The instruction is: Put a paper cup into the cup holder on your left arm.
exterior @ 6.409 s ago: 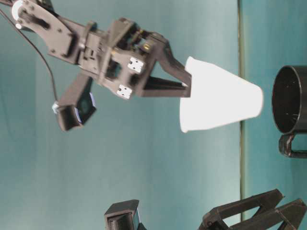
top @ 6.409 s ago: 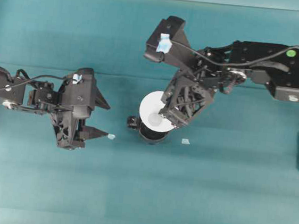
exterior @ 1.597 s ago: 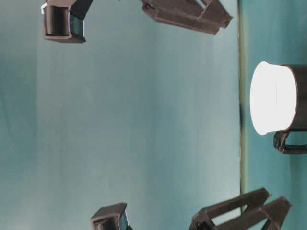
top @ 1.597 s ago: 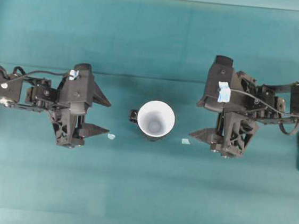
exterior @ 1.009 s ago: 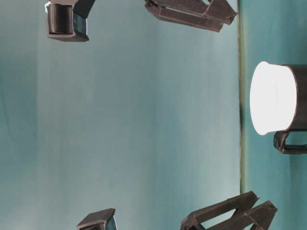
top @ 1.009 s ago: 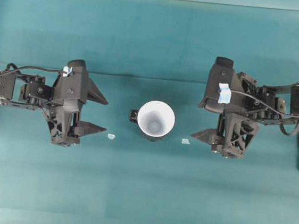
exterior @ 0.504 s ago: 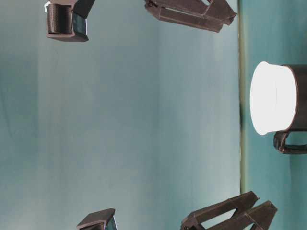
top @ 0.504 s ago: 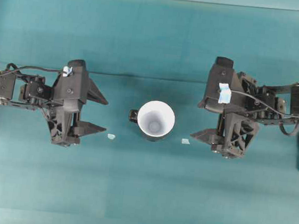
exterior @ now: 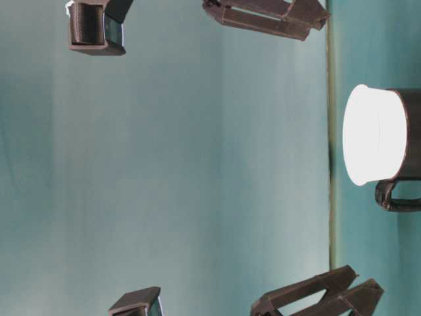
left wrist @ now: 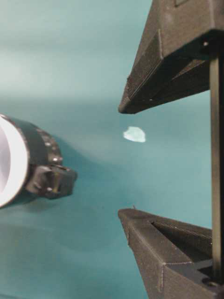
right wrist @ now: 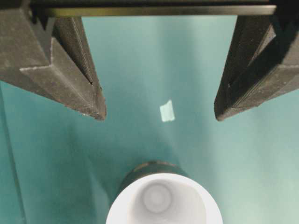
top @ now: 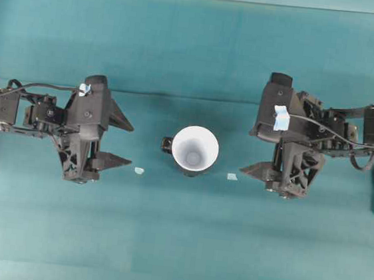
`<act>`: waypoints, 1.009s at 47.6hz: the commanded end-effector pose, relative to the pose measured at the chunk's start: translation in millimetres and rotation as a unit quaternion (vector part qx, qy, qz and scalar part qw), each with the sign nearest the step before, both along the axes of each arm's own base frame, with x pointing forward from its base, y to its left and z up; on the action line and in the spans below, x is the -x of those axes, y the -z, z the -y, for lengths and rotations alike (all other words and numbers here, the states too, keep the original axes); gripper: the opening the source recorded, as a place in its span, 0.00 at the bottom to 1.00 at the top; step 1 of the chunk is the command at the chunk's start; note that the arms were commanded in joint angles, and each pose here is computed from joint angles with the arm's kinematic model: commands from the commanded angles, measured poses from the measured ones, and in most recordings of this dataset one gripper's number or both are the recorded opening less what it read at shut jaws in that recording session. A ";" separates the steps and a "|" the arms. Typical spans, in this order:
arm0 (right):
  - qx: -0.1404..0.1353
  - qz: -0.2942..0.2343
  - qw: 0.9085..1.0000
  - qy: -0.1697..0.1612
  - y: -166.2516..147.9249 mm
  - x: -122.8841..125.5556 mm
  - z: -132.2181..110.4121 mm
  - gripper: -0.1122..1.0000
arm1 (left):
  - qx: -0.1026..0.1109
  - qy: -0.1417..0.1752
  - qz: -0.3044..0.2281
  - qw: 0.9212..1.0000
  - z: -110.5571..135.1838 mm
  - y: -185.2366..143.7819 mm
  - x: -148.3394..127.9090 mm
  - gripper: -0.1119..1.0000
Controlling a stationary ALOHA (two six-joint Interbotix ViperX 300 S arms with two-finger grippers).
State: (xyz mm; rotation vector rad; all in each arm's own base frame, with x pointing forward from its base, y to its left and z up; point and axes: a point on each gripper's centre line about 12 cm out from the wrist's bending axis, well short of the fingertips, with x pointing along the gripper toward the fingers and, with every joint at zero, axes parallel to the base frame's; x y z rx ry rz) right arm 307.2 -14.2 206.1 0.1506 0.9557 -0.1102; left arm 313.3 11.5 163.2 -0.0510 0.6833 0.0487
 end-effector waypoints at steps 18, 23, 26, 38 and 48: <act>0.004 0.025 1.000 -0.004 -6.3 -0.8 -0.8 0.93 | 0.000 0.004 0.006 1.000 2.3 -3.2 -2.3 0.89; 0.006 0.041 0.999 -0.005 -7.6 -1.5 -0.3 0.93 | 0.000 0.004 0.007 1.000 2.3 -3.4 -2.9 0.89; 0.006 0.050 0.999 -0.006 -7.9 -0.9 -0.8 0.93 | 0.000 0.005 0.006 1.000 2.8 -2.9 -2.5 0.89; 0.006 0.075 0.997 -0.005 -6.3 12.3 -1.4 0.93 | -0.001 0.011 0.006 1.000 6.2 -3.2 -3.3 0.89; 0.009 0.089 0.996 -0.007 -8.0 18.5 -1.6 0.93 | -0.001 0.016 0.001 1.000 9.6 -2.6 -4.3 0.89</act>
